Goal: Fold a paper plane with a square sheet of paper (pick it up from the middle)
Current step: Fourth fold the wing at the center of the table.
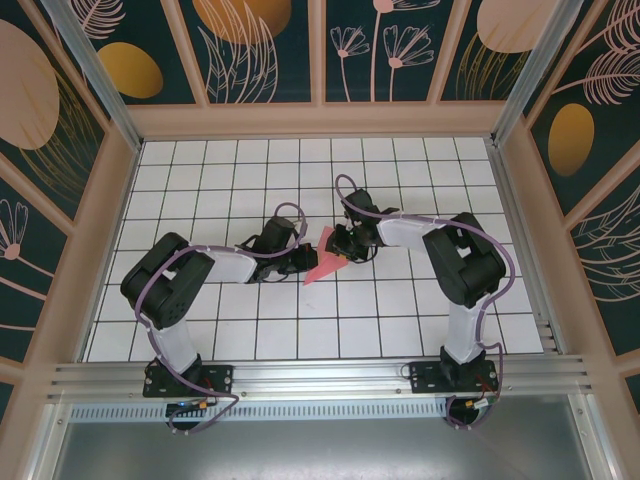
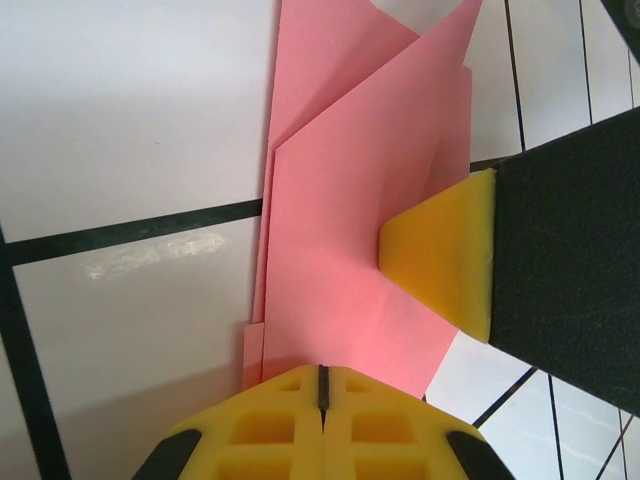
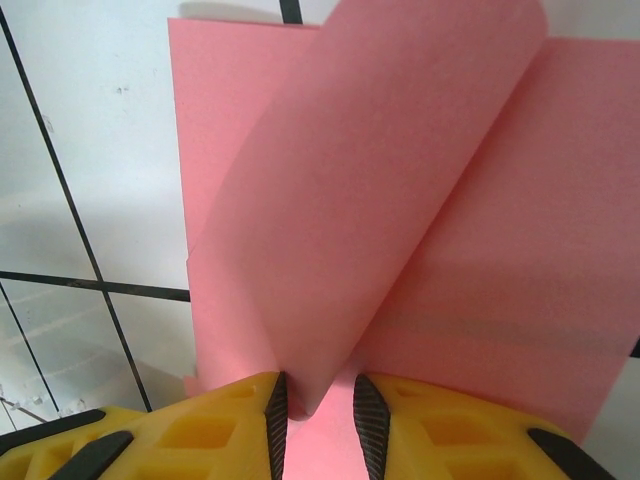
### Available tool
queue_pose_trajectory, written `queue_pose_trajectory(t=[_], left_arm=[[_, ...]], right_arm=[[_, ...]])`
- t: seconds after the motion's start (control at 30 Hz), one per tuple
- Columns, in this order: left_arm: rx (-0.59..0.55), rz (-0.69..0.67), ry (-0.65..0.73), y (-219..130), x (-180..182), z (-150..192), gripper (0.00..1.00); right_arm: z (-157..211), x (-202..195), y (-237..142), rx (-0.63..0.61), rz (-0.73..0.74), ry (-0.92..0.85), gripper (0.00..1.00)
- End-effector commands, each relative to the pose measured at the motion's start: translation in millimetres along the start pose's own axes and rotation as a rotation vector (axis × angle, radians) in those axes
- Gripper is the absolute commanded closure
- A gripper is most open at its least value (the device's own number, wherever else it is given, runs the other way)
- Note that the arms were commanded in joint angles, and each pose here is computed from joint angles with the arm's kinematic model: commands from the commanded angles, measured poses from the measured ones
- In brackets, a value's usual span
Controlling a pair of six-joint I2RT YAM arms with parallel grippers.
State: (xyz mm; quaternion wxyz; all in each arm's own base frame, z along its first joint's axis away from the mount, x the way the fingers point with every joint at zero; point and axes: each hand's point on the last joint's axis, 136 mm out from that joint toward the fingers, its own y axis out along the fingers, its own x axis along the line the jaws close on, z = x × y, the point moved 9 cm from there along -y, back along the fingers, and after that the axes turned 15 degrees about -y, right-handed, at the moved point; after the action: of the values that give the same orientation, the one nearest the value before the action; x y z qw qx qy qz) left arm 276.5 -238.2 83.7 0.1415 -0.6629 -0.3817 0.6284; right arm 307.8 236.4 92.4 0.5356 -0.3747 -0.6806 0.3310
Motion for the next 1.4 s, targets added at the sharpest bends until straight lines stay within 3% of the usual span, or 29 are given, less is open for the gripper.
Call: queue_pose_trajectory(t=[0.0,0.67,1.0,1.13,1.37], left_arm=[[0.001,-0.034,0.006,4,4,-4,0.96],[-0.007,-0.084,-0.022,7,13,-5,0.97],[0.042,-0.126,-0.035,13,23,0,1.0],[0.074,-0.156,-0.03,13,30,5,1.0],[0.116,-0.197,-0.007,13,38,11,1.0]], right_arm=[[33,-45,24,0.148,0.222,0.099,0.7],[37,-48,28,0.175,0.239,0.109,0.72],[35,-45,25,0.168,0.223,0.112,0.72],[25,-32,13,0.121,0.17,0.098,0.72],[-10,11,-45,-0.128,-0.016,0.016,0.68]])
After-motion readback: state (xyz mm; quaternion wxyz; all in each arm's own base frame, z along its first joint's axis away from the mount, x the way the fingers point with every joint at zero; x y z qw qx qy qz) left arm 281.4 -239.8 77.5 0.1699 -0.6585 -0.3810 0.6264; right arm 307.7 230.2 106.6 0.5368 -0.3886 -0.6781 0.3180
